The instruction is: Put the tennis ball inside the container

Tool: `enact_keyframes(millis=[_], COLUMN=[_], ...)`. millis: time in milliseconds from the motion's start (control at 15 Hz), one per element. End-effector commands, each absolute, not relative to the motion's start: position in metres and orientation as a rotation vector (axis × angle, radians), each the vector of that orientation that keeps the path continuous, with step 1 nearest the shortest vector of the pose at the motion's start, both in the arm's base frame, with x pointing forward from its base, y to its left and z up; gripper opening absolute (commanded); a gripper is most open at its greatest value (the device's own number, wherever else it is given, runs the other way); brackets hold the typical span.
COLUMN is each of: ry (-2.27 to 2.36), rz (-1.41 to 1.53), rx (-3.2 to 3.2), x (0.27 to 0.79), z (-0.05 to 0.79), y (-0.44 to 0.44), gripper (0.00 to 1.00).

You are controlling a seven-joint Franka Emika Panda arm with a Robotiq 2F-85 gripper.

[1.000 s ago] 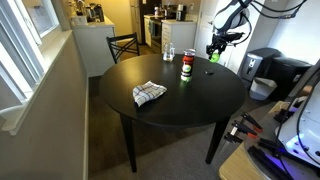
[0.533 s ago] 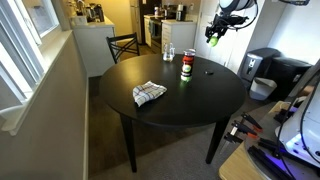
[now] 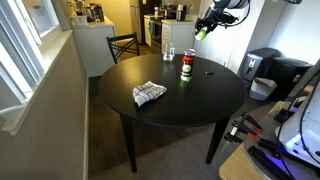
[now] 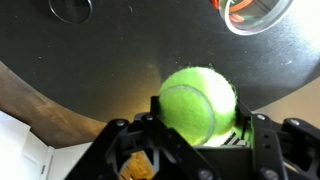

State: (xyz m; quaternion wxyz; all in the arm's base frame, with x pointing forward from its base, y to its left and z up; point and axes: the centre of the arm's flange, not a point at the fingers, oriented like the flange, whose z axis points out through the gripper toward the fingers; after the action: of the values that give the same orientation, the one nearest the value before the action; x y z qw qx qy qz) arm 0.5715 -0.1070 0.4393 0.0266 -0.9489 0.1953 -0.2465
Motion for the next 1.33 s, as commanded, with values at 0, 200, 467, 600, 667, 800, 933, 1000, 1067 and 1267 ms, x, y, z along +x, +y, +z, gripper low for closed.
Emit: enact_keyframes(millis=[0,200,467,600,667,800,933,1000,1067,1267], ry=[0.463,0.389,0.340,0.344,0.350,0.360,0.363,0.362,0.365,0.384], rz=[-0.839,-0.827,-0.774,-0.730,-0.700,-0.624,-0.558,-0.538,-0.524,-0.511], rx=[-2.847,-2.793,-2.746,-2.738,-2.732,-2.721,-2.722,-2.727,-2.734,-2.745], x=[0.568,0.569,0.564,0.561,0.559,0.555,0.548,0.545,0.543,0.540], z=[0.453,0.457,0.446,0.434,0.427,0.415,0.405,0.402,0.398,0.391], y=[-0.080,-0.055,-0.034,-0.035,-0.038,-0.040,-0.039,-0.039,-0.040,-0.045], gripper=[0.42,0.42,0.42,0.42,0.42,0.42,0.42,0.42,0.42,0.42])
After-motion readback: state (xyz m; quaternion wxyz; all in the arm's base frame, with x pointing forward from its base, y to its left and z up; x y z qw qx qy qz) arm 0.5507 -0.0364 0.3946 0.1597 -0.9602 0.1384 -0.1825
